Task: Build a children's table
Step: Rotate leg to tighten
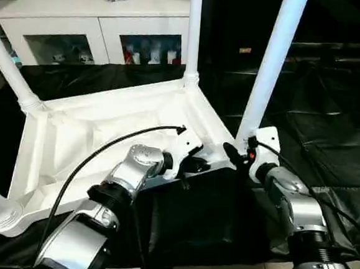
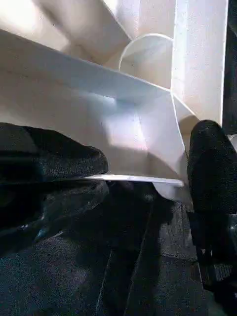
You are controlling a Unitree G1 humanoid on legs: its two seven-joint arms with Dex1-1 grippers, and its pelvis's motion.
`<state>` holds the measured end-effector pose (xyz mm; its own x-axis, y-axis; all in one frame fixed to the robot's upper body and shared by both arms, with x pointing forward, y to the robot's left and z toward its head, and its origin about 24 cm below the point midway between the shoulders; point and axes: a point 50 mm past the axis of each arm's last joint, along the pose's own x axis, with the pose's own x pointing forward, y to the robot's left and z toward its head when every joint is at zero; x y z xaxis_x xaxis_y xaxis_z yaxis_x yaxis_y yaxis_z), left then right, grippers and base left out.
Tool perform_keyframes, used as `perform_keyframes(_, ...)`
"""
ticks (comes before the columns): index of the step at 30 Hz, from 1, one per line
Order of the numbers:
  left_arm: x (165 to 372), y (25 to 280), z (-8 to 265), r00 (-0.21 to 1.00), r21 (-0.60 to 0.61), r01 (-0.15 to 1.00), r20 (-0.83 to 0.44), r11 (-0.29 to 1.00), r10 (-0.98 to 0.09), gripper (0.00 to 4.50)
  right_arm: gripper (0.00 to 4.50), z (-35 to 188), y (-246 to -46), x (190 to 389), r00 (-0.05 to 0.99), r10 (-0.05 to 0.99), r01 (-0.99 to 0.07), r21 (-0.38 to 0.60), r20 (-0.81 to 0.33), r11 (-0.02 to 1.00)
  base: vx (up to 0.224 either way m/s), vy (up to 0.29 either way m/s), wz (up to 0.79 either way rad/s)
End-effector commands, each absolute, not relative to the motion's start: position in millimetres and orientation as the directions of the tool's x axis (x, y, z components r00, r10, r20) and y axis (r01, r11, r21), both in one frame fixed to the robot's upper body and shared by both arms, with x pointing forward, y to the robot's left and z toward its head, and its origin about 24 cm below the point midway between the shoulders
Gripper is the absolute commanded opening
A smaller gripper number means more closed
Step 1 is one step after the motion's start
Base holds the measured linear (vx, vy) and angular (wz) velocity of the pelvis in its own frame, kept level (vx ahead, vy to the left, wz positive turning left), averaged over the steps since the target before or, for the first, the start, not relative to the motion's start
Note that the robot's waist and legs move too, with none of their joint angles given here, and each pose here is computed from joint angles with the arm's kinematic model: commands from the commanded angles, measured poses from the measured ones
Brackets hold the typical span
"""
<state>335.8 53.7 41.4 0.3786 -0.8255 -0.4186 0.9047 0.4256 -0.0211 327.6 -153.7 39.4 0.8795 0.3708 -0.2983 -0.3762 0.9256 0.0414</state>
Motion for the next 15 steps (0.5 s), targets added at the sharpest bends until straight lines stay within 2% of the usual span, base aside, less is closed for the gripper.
perform_keyframes(1,341.4,26.2,66.6,0.409,0.008,0.905,-0.287,0.425,-0.866,0.0,3.47,23.0,-99.8,311.3,0.738,0.593,-0.561,0.195,-0.323,0.804,0.0,0.0,0.0)
perform_keyframes(5,337.1,35.4,65.2,0.334,-0.002,0.937,-0.298,0.35,-0.894,0.0,3.58,29.2,-107.8,307.5,0.681,0.668,-0.654,0.16,-0.299,0.739,0.0,0.0,0.0)
perform_keyframes(6,333.9,41.7,64.8,0.287,-0.004,0.953,-0.299,0.302,-0.91,0.0,3.58,32.5,-115.7,303.7,0.638,0.711,-0.709,0.135,-0.296,0.692,0.0,0.0,0.0)
perform_keyframes(8,332.0,45.3,64.3,0.26,-0.011,0.961,-0.301,0.276,-0.917,0.0,3.58,34.4,-120.5,301.3,0.612,0.734,-0.737,0.125,-0.293,0.665,0.0,0.0,0.0)
perform_keyframes(12,321.2,68.6,63.8,0.115,-0.04,0.99,-0.324,0.135,-0.939,0.0,3.58,44.4,-149.0,289.9,0.488,0.813,-0.834,0.105,-0.317,0.542,0.0,0.0,0.0)
perform_keyframes(15,319.1,76.8,63.7,0.08,-0.058,0.993,-0.336,0.105,-0.938,0.0,3.58,47.2,-157.2,288.1,0.466,0.822,-0.853,0.08,-0.327,0.515,0.0,0.0,0.0)
